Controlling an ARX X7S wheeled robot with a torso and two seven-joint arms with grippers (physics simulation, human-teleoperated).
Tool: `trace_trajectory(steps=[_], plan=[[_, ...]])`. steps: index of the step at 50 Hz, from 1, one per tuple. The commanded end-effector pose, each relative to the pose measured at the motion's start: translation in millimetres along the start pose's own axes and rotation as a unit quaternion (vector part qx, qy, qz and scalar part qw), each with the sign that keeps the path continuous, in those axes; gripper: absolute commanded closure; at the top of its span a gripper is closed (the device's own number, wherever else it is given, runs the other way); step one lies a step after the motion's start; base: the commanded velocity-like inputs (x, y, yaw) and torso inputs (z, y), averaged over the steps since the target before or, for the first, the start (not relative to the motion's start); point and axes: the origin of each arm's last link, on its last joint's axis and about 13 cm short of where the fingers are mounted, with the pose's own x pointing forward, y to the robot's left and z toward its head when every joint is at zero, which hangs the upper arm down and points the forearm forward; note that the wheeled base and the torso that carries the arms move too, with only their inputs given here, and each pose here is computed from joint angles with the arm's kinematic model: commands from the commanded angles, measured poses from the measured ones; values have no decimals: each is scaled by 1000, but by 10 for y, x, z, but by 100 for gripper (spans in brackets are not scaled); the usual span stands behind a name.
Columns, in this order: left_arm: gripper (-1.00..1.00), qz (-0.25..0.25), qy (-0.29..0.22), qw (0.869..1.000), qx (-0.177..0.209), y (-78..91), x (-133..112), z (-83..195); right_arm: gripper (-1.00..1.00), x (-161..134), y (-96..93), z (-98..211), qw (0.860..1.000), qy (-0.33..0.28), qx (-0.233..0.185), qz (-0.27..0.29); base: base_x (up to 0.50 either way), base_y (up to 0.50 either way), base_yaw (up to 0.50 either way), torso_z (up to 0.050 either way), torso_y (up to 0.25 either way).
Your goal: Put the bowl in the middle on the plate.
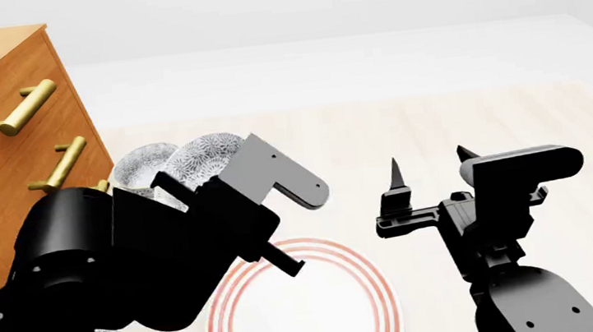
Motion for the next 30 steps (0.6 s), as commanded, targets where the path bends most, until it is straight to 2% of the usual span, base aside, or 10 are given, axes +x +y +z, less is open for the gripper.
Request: trace_trajectory(steps=[1,8,12,30], plan=[[100,-60,-45,991,113,-429,-306,-198,-100,6,-8,37,1000,-5,1,-3,0,0,0,0,0],[100,-72,-67,981,168,-606,-323,-289,-100,6,-10,21,1000,-5,3,-3,0,0,0,0,1],[100,-66,-84,977,186,-615,-286,-300,-100,0,-11,31,1000,-5,2,-3,0,0,0,0,0],[100,-94,-62,968,224,-699,-152,-332,-100,-41,-30,18,1000,-4,6,-6,0,0,0,0,0]])
